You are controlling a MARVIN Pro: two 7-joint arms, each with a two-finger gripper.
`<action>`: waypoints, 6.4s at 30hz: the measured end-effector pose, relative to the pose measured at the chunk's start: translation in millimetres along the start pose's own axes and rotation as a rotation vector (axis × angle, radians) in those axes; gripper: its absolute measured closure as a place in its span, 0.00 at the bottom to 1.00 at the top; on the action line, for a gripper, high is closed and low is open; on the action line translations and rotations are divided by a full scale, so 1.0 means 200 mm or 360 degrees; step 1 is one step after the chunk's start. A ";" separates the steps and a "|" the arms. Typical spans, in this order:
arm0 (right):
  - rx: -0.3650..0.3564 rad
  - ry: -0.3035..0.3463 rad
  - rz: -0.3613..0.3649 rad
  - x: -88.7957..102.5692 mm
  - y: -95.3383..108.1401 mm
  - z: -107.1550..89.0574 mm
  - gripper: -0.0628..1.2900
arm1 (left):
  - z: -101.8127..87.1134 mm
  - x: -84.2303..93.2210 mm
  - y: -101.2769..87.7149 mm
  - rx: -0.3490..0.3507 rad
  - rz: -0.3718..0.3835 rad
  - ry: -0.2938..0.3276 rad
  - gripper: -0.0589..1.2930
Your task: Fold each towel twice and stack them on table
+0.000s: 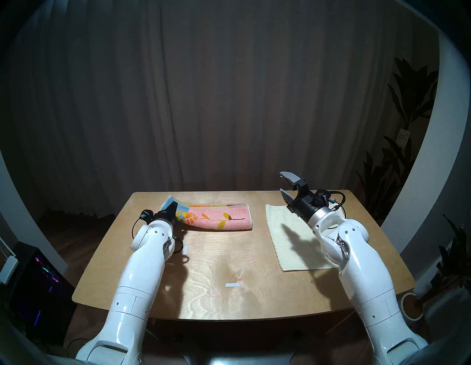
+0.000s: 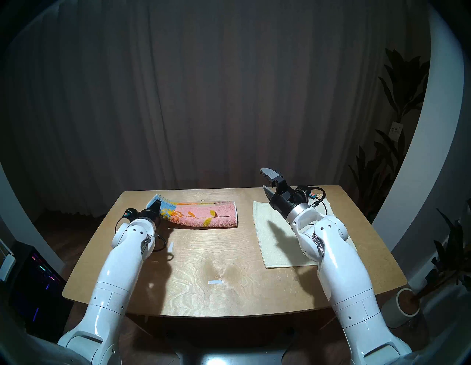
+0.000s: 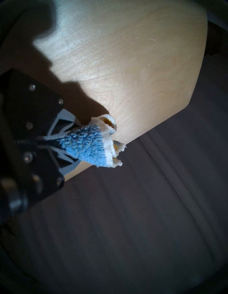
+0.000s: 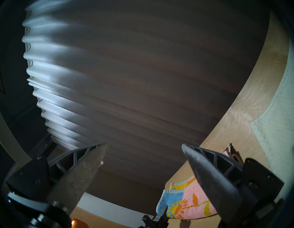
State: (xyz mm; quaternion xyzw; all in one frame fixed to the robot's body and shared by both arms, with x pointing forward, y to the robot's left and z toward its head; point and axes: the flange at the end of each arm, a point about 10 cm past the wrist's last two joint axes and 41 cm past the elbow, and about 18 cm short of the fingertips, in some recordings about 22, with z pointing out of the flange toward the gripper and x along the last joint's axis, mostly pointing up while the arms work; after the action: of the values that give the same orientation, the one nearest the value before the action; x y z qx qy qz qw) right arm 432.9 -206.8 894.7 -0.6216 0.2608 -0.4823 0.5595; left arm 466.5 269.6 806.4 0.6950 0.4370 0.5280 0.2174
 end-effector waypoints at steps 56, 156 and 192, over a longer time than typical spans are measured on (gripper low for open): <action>-0.0120 0.0144 -0.0196 0.17 0.15 -0.09 0.07 | -0.18 -0.43 0.35 -0.0317 0.0756 -0.0123 0.96; -0.0136 0.0226 -0.0364 0.42 0.18 -0.17 0.07 | -0.04 -1.27 0.83 -0.0434 0.1395 -0.0247 0.05; -0.0190 0.0338 -0.0467 0.59 0.15 -0.28 0.07 | -0.17 -0.95 0.81 -0.0511 0.0775 -0.0062 0.05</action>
State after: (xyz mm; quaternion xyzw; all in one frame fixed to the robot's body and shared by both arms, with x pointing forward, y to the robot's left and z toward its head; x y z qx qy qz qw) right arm 437.8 -341.1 897.1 -0.6307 0.2530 -0.6052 0.4147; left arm 485.0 20.3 838.2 0.7461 0.1641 0.6136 0.1998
